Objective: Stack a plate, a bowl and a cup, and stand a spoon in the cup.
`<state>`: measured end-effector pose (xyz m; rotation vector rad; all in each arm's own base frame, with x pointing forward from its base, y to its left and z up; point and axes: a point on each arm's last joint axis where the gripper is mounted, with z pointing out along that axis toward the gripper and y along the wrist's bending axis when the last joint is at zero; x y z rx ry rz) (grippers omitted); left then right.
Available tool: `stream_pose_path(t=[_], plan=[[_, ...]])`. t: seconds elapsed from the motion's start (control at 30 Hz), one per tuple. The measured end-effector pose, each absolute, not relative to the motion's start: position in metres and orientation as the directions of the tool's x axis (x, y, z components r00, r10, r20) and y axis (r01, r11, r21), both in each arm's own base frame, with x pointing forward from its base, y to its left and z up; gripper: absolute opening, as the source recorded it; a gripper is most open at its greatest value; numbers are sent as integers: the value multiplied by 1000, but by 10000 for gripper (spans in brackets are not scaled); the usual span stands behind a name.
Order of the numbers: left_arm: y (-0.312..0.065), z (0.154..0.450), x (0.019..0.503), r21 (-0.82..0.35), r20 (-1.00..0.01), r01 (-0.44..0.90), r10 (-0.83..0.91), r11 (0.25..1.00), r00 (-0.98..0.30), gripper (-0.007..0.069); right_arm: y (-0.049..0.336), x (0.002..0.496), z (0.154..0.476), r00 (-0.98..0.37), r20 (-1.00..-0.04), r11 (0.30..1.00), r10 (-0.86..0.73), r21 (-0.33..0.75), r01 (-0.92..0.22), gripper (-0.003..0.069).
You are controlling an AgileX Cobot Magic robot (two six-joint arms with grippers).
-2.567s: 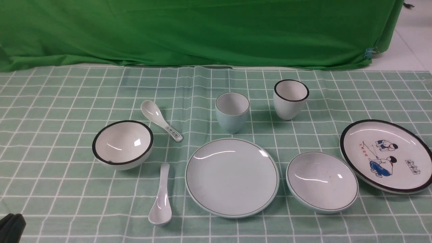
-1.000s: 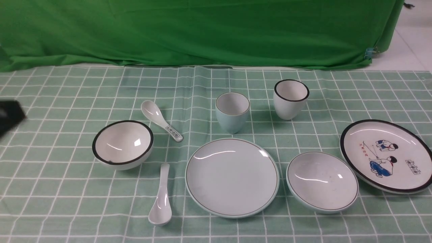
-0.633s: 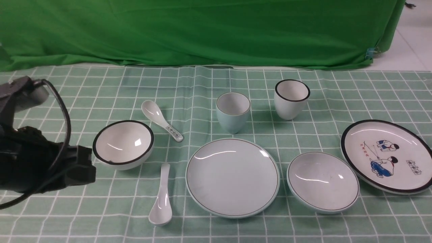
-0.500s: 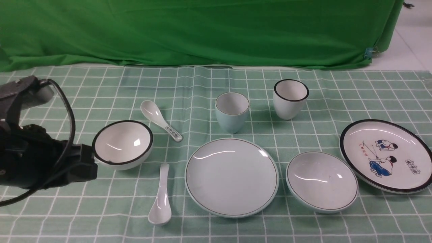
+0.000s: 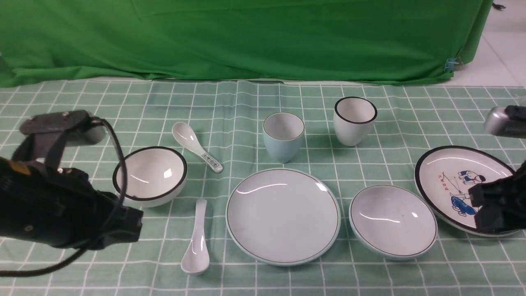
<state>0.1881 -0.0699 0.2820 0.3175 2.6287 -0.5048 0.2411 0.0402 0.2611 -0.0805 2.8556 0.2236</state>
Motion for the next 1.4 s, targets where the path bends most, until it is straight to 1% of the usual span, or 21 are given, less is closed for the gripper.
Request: stream_pose_path(t=[0.1, 0.2, 0.23, 0.3, 0.33, 0.57, 0.63, 0.67, 0.73, 0.77, 0.8, 0.83, 0.9, 1.0, 1.07, 1.13, 1.2, 1.27, 1.33, 1.37, 1.4], plan=[[-83, 280, 182, -254, -451, 335, 196, 907, -871, 0, 45, 257, 242, -971, -236, 987, -37, 144, -72, 432], [-89, 279, 180, -225, -450, 335, 207, 915, -869, 0, 56, 270, 224, -973, -225, 986, -43, 149, -78, 494], [-91, 279, 179, -219, -453, 335, 209, 916, -867, 0, 62, 275, 215, -972, -227, 985, -52, 149, -87, 506], [-91, 279, 179, -219, -454, 333, 206, 917, -867, 0, 66, 279, 209, -972, -228, 985, -57, 148, -93, 510], [-92, 279, 179, -217, -455, 332, 205, 918, -866, 0, 72, 283, 200, -972, -226, 984, -61, 149, -96, 513], [-91, 280, 179, -214, -459, 327, 201, 920, -866, 0, 78, 293, 171, -985, -173, 988, -19, 148, -46, 514], [-92, 280, 179, -215, -459, 327, 200, 920, -866, 0, 78, 295, 168, -984, -177, 988, -18, 147, -44, 488], [-92, 280, 179, -215, -459, 327, 200, 920, -866, 0, 78, 296, 166, -984, -180, 988, -17, 147, -43, 457], [-92, 280, 179, -216, -458, 325, 198, 921, -866, 0, 78, 297, 166, -981, -191, 988, -25, 145, -53, 270], [-92, 280, 179, -216, -458, 325, 198, 921, -866, 0, 78, 298, 167, -979, -201, 988, -31, 143, -60, 193], [-92, 280, 179, -216, -458, 324, 198, 921, -867, 0, 78, 299, 169, -974, -223, 987, -24, 150, -59, 128], [-92, 280, 179, -216, -458, 324, 198, 921, -867, 0, 79, 300, 175, -969, -246, 986, -22, 157, -62, 99], [-92, 280, 179, -216, -458, 324, 198, 921, -867, 0, 80, 298, 184, -962, -273, 984, -28, 164, -75, 78], [-92, 280, 179, -217, -458, 324, 197, 921, -867, 0, 79, 292, 199, -952, -306, 983, -31, 165, -85, 76], [-92, 280, 180, -217, -459, 324, 196, 921, -866, 0, 82, 286, 220, -927, -374, 976, -16, 194, -95, 76], [-92, 280, 180, -217, -467, 324, 193, 921, -863, 0, 93, 282, 241, -897, -442, 962, -19, 235, -136, 76], [-92, 281, 182, -219, -483, 320, 183, 922, -856, 0, 107, 282, 253, -881, -471, 947, -45, 261, -188, 76], [-92, 282, 183, -221, -498, 317, 172, 922, -850, 0, 118, 283, 255, -875, -479, 937, -76, 266, -227, 76], [-93, 283, 185, -225, -519, 311, 157, 923, -840, 0, 145, 288, 252, -873, -469, 916, -137, 275, -292, 76], [-93, 283, 185, -225, -521, 311, 156, 923, -839, 0, 147, 288, 251, -873, -467, 914, -143, 275, -297, 76], [-93, 284, 186, -227, -529, 309, 150, 923, -835, 0, 162, 292, 246, -876, -449, 904, -177, 278, -326, 76]])
